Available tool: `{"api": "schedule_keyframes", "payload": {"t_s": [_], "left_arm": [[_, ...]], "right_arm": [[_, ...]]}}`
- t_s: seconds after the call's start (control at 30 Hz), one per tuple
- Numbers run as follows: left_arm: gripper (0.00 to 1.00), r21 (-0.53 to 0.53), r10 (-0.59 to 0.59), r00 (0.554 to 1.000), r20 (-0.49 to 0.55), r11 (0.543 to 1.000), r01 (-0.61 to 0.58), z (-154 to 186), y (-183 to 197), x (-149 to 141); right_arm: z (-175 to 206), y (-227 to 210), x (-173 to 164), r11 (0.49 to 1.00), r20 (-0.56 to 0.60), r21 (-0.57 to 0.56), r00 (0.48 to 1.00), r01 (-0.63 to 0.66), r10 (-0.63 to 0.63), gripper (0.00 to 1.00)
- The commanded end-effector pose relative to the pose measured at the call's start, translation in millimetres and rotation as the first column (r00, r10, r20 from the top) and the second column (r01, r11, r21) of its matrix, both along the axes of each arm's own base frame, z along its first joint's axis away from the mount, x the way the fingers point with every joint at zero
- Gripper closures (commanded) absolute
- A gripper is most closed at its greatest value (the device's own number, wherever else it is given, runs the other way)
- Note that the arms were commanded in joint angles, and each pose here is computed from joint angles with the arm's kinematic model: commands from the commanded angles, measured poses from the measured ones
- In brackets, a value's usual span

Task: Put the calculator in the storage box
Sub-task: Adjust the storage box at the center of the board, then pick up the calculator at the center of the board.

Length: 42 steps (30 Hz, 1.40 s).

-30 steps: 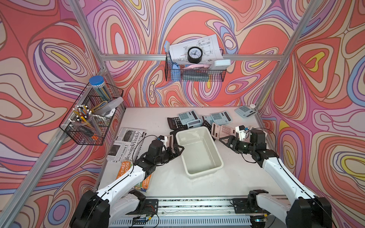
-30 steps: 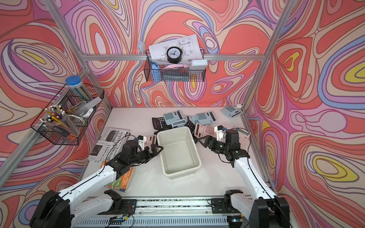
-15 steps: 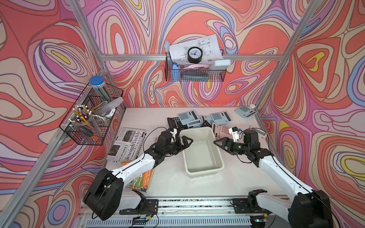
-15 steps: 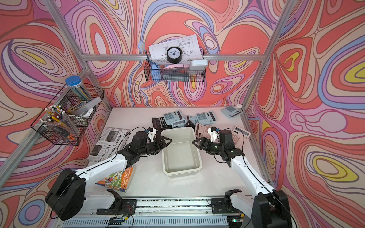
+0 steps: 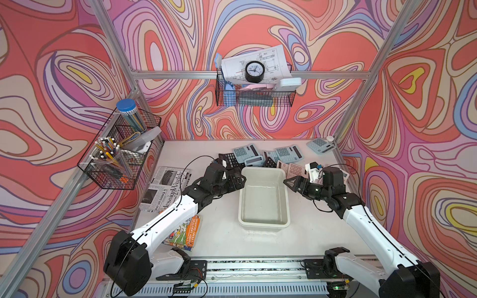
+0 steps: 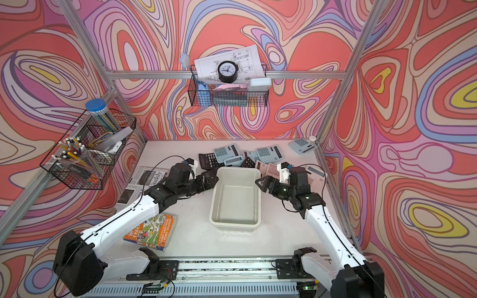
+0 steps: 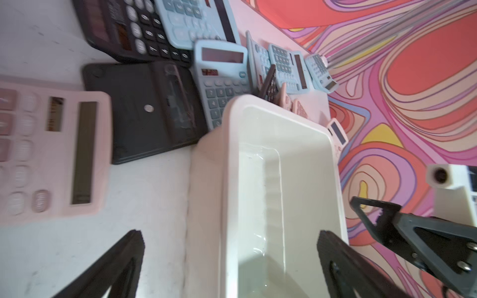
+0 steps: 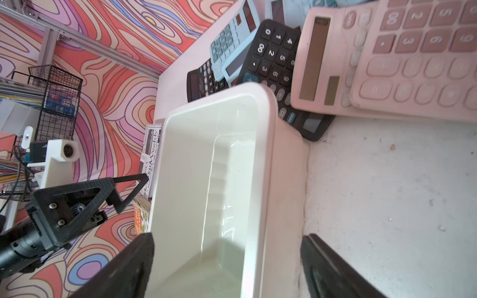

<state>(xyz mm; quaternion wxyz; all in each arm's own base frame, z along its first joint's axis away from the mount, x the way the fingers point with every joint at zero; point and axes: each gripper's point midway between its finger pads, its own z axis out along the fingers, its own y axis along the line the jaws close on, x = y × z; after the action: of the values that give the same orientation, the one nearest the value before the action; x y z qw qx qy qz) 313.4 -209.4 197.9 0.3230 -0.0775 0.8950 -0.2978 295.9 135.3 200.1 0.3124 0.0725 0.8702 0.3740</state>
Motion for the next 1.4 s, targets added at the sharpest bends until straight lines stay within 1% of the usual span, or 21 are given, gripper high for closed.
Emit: {"api": "schedule_keyframes", "payload": {"t_s": [0.0,0.07,0.13,0.2,0.27,0.37,0.43,0.53,0.8,0.97,1.07,1.17,1.23,1.37], "left_arm": [[0.01,0.282,0.085,0.996,-0.023,0.956,-0.075,-18,53,-14],[0.01,0.363,0.131,0.991,-0.012,0.924,-0.117,-19,71,-14],[0.01,0.428,0.144,0.989,-0.03,0.896,-0.118,-23,83,-14],[0.01,0.481,0.142,0.987,-0.073,0.872,-0.09,-30,87,-13],[0.01,0.545,0.133,0.982,-0.131,0.837,-0.04,-39,90,-11],[0.01,0.612,0.127,0.973,-0.191,0.791,0.017,-52,90,-4],[0.02,0.626,0.111,0.971,-0.213,0.778,0.049,-60,87,1],[0.01,0.626,0.086,0.967,-0.241,0.775,0.087,-71,78,8],[0.14,0.658,0.072,0.954,-0.292,0.739,0.146,-99,68,25],[0.19,0.679,0.072,0.948,-0.309,0.715,0.166,-113,64,33],[0.26,0.69,0.075,0.944,-0.321,0.702,0.178,-123,63,37],[0.36,0.712,0.088,0.94,-0.33,0.677,0.186,-132,64,41],[0.41,0.725,0.099,0.936,-0.337,0.662,0.191,-139,65,43],[0.48,0.733,0.109,0.931,-0.35,0.65,0.199,-149,65,46]], "right_arm": [[8,-7,0,0.999,0.021,-0.048,1.0,0.021,-0.02,0.08],[9,-7,0,0.999,0.02,-0.048,1.0,0.021,-0.021,0.08],[9,-6,0,0.999,0.019,-0.044,1.0,0.023,-0.022,0.08],[9,-6,1,0.999,0.018,-0.039,1.0,0.023,-0.022,0.08],[8,-6,1,0.999,0.015,-0.037,1.0,0.023,-0.022,0.08],[9,-6,0,0.999,0.015,-0.038,1.0,0.024,-0.024,0.08],[9,-6,-1,0.999,0.014,-0.038,1.0,0.026,-0.026,0.08],[8,-7,-1,0.999,0.012,-0.041,0.999,0.03,-0.03,0.08],[10,-7,-1,0.999,0.012,-0.038,0.999,0.032,-0.032,0.08],[9,-7,0,0.999,0.009,-0.036,0.999,0.031,-0.031,0.08],[9,-7,0,0.999,0.01,-0.036,0.999,0.032,-0.032,0.08],[9,-7,0,0.999,0.01,-0.037,0.999,0.032,-0.031,0.08],[8,-6,1,0.999,0.009,-0.037,1.0,0.03,-0.029,0.08],[10,-6,2,0.999,0.012,-0.039,1.0,0.028,-0.028,0.08]]}}
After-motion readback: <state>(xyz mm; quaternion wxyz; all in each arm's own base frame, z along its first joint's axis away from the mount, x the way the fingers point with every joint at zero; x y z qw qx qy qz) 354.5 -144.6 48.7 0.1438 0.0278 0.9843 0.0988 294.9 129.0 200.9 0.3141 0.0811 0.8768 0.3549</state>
